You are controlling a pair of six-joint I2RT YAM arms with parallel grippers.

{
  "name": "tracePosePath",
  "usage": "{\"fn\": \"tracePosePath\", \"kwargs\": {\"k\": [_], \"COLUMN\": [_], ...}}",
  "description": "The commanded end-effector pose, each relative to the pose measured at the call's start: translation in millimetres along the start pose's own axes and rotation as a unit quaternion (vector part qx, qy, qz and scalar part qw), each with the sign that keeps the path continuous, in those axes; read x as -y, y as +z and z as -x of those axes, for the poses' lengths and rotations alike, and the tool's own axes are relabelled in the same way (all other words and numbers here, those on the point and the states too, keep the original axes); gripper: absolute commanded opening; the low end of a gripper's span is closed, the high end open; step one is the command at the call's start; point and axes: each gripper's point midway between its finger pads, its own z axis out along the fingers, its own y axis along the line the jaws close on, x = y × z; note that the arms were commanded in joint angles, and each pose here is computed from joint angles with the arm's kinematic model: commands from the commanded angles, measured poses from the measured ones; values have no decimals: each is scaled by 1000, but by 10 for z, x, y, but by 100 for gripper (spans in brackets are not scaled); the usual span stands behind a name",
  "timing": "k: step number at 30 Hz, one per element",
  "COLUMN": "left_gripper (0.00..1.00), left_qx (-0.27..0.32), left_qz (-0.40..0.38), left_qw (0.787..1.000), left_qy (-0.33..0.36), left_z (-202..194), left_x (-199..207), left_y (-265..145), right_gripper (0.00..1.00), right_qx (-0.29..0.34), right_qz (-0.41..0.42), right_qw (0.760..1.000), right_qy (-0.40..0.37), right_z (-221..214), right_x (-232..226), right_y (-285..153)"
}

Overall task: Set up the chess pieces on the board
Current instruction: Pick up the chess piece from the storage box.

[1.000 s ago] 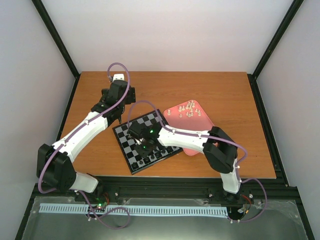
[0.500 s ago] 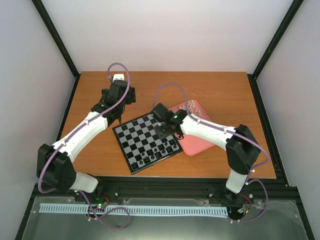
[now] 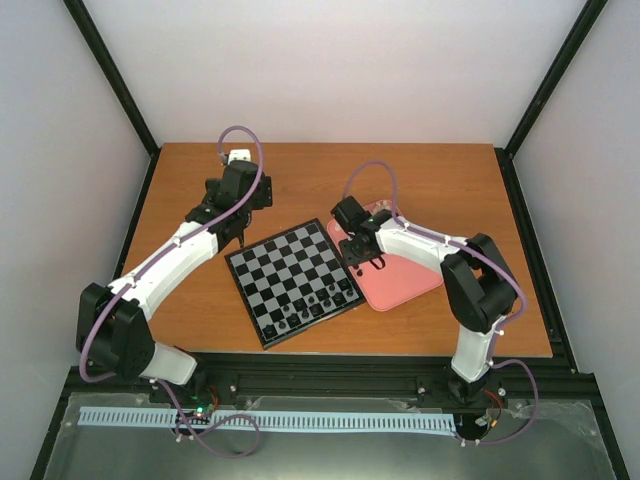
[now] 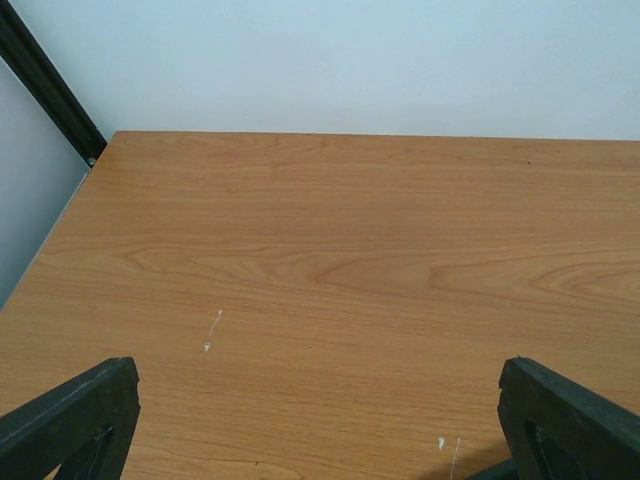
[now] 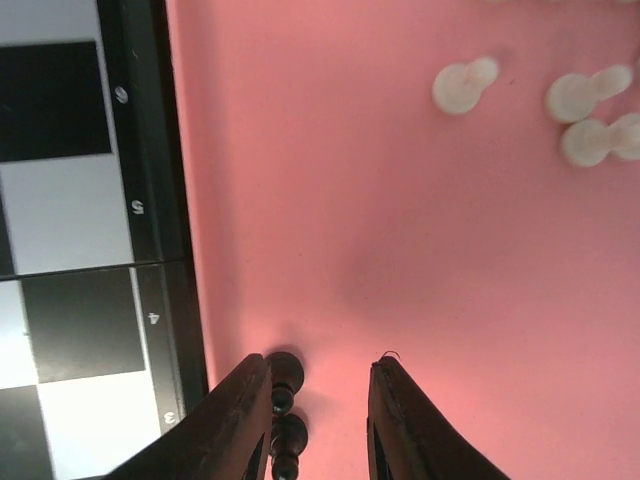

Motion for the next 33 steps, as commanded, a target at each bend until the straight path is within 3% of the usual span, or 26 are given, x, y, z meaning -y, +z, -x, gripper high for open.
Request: {"fn": "tracePosePath", "kwargs": {"k": [1, 24, 29, 33], "left_gripper": [100, 100, 100, 100], "left_qx": [14, 7, 7, 8], "left_qz": [-4, -3, -5, -3], "left_qw": [1000, 1000, 1000, 1000], "left_qy": [-5, -1, -2, -2], "left_z": [105, 78, 86, 95], "left_x": [51, 91, 100, 86], "left_y": [-16, 56, 56, 41], "right_gripper": [28, 22, 4, 3], "right_qx": [-14, -49, -47, -37], "right_qz": [6, 34, 37, 40], "right_qw": [1000, 998, 998, 998], "right_qy": [1, -2, -3, -2], "right_z": [-50, -278, -286, -215], "right_x": [29, -48, -56, -66], "right_y": [169, 317, 316, 255]}}
